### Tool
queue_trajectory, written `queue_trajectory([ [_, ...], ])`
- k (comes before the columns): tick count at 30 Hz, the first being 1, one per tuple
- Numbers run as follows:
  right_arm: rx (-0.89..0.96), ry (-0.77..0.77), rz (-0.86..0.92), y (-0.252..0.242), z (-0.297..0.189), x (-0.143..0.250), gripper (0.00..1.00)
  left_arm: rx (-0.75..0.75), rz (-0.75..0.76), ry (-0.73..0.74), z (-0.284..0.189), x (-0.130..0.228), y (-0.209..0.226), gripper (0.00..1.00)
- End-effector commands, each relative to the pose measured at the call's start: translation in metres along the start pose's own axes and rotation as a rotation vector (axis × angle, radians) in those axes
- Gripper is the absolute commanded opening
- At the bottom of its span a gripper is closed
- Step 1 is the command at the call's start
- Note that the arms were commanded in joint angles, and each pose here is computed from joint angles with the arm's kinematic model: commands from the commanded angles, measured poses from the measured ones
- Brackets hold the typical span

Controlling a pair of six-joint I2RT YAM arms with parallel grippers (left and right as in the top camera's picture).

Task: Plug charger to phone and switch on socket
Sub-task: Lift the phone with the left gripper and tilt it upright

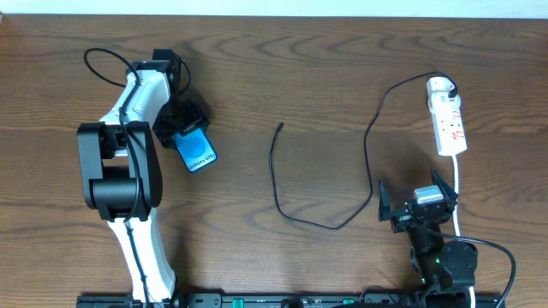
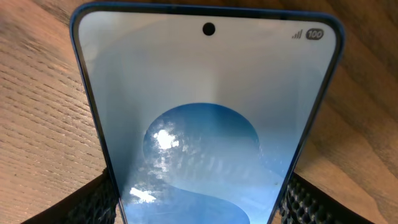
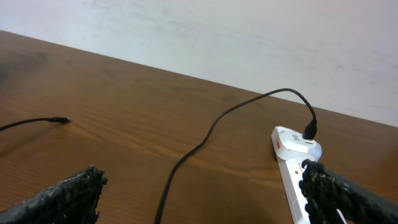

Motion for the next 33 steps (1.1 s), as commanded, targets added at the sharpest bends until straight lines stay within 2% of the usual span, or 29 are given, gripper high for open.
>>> queue_trajectory([
  [1, 0.007, 0.002, 0.011, -0.001, 0.000, 0.001, 0.99, -0.007, -0.026, 0.082, 0.024, 0.013, 0.005, 0.73],
  [15, 0.007, 0.002, 0.011, -0.001, 0.000, 0.001, 0.99, -0.022, -0.026, 0.102, 0.023, 0.018, 0.008, 0.73],
  [33, 0.007, 0.002, 0.011, -0.001, 0.000, 0.001, 0.99, -0.040, -0.001, 0.039, 0.024, 0.005, 0.010, 0.71],
])
Point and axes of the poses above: each gripper's point midway between its finger pads, its own z axis out along the fingers, its own y axis along the line the jaws close on, x = y × z, the point moved 1 cm from there along -z, back along the fingers, and after that the axes turned 5 degrees about -z, right-handed, at the moved point
